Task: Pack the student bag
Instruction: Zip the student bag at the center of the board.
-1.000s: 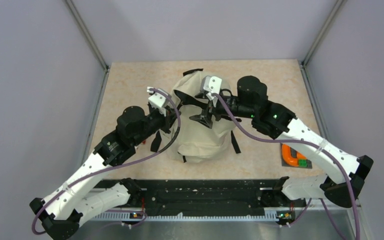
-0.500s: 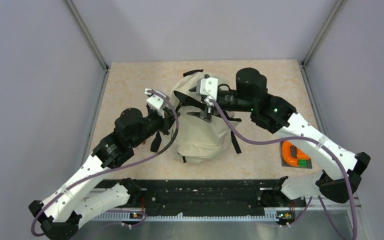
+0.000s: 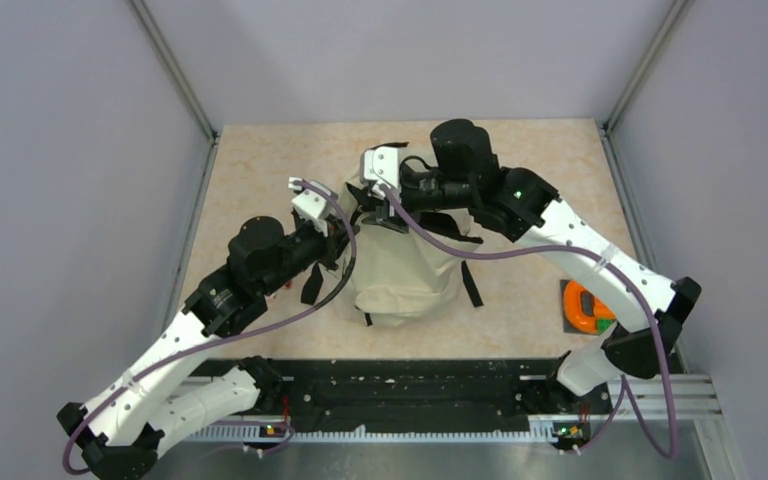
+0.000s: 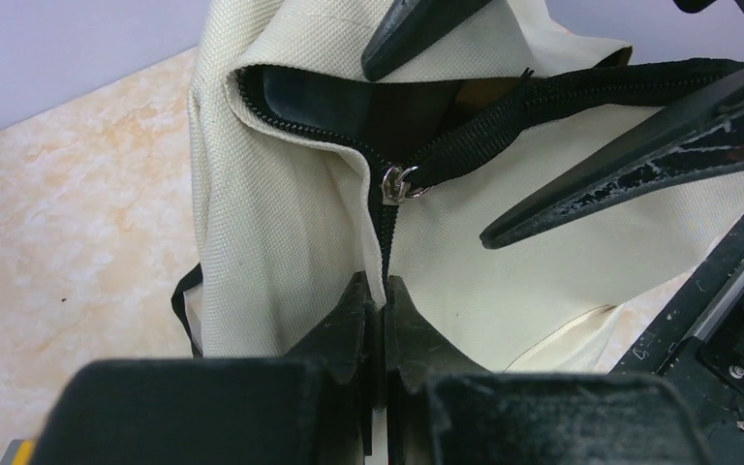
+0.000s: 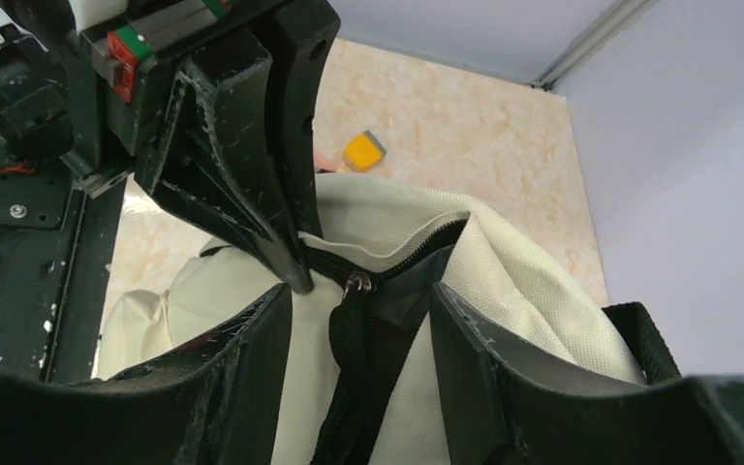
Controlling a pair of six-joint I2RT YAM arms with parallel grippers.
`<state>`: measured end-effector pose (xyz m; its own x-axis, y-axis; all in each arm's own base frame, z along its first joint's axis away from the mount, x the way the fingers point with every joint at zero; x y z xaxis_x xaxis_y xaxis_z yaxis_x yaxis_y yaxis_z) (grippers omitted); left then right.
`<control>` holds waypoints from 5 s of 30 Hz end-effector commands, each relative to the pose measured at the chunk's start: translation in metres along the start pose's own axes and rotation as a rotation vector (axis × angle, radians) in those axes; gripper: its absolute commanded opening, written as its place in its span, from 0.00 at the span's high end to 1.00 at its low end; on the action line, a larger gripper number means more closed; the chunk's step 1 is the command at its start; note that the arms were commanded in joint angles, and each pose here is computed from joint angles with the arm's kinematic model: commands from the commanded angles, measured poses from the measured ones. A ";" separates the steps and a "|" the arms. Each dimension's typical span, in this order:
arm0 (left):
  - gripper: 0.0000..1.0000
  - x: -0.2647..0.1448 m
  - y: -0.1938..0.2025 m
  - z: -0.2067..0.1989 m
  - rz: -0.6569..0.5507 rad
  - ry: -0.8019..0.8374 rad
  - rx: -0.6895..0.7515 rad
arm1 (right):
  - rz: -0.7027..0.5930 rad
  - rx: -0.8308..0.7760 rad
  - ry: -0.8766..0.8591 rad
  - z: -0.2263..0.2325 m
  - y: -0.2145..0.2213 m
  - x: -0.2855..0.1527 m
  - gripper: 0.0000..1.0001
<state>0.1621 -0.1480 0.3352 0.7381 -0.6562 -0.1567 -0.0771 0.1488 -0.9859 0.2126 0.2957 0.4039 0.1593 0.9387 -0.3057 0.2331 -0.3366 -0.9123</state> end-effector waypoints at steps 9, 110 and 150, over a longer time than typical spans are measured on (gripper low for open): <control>1.00 -0.002 -0.023 0.008 -0.126 -0.041 -0.014 | 0.002 -0.006 -0.045 0.012 -0.018 -0.007 0.51; 0.87 0.100 -0.085 -0.008 0.196 -0.323 0.562 | -0.157 0.627 0.717 -0.039 0.035 -0.086 1.00; 1.00 0.011 -0.176 0.012 -0.214 -0.382 0.390 | -0.039 0.929 0.640 -0.020 0.151 -0.062 1.00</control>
<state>0.2022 -0.2106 0.4161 0.8128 -0.5221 -0.2582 0.1559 0.6221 -0.7672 0.2524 0.1988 0.3403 0.6571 0.7328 -0.1769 -0.4143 0.1550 -0.8969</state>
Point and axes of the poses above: each gripper's point midway between its finger pads, its own x axis out along the fingers, its own z axis along the line the jaws close on, y = z × x, the point moved 9 cm from there along -x, back along the fingers, and after that the axes turned 8 degrees about x, right-handed, at the moved point
